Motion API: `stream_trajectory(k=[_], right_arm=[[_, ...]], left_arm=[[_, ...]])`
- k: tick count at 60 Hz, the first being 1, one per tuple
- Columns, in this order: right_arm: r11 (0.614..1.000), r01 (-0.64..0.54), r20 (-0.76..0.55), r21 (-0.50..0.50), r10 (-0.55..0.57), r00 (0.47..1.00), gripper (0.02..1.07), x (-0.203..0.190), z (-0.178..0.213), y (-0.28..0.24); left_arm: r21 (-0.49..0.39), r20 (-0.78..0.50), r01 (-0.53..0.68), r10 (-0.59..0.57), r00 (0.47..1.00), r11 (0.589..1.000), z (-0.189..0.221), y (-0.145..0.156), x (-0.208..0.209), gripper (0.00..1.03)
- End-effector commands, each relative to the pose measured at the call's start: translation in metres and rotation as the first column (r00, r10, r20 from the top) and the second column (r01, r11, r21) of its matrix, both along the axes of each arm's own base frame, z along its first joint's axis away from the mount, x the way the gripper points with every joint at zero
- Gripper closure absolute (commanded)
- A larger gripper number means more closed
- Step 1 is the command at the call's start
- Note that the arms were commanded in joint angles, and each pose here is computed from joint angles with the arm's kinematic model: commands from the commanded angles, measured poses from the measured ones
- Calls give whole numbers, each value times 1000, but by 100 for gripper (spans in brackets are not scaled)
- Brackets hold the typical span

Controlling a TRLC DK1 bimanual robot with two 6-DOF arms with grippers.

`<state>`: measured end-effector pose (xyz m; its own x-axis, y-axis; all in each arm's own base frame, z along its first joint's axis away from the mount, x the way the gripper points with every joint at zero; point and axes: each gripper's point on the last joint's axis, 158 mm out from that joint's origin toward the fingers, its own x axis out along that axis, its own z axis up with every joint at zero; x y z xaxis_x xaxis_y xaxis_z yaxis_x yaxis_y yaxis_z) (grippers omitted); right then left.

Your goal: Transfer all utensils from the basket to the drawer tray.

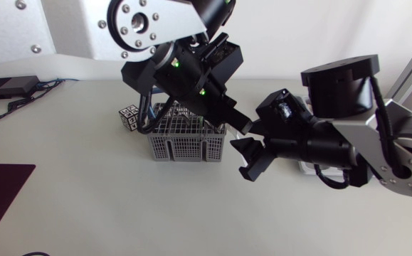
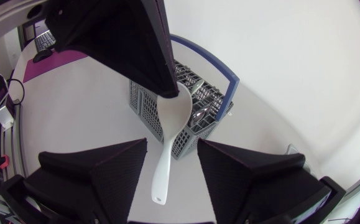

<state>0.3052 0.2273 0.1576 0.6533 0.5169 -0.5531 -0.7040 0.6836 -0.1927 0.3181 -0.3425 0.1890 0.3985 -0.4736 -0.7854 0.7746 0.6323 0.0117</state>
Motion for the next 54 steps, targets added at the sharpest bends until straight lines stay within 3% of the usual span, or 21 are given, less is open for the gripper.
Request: stream_trajectory(k=[1, 8, 29, 34, 38, 54], right_arm=[[1000, 19, -6, 10, -19, 1000, 70, 7, 2, 7], [999, 36, -14, 5, -36, 999, 90, 10, -1, 8], [1000, 11, -36, -1, -11, 999, 101, 5, -12, 11], [1000, -5, -42, -6, 5, 999, 101, 1, -16, 13], [1000, -19, -55, -7, 19, 998, 101, -3, -21, 13], [997, -79, -85, -27, 76, 993, 101, -23, -36, 6]], left_arm=[[-23, -14, -24, 24, 1000, 999, 6, -1, 5, 100], [-31, -24, -26, 26, 999, 999, 6, -1, 5, 100], [-46, -40, -20, 19, 999, 999, 7, -2, 2, 98], [-65, -45, -24, 21, 999, 998, 12, -2, 3, 84], [-74, -46, -28, 25, 999, 997, 15, -2, 5, 80], [-140, 11, -29, 31, 999, 990, 45, -5, 13, 23]])
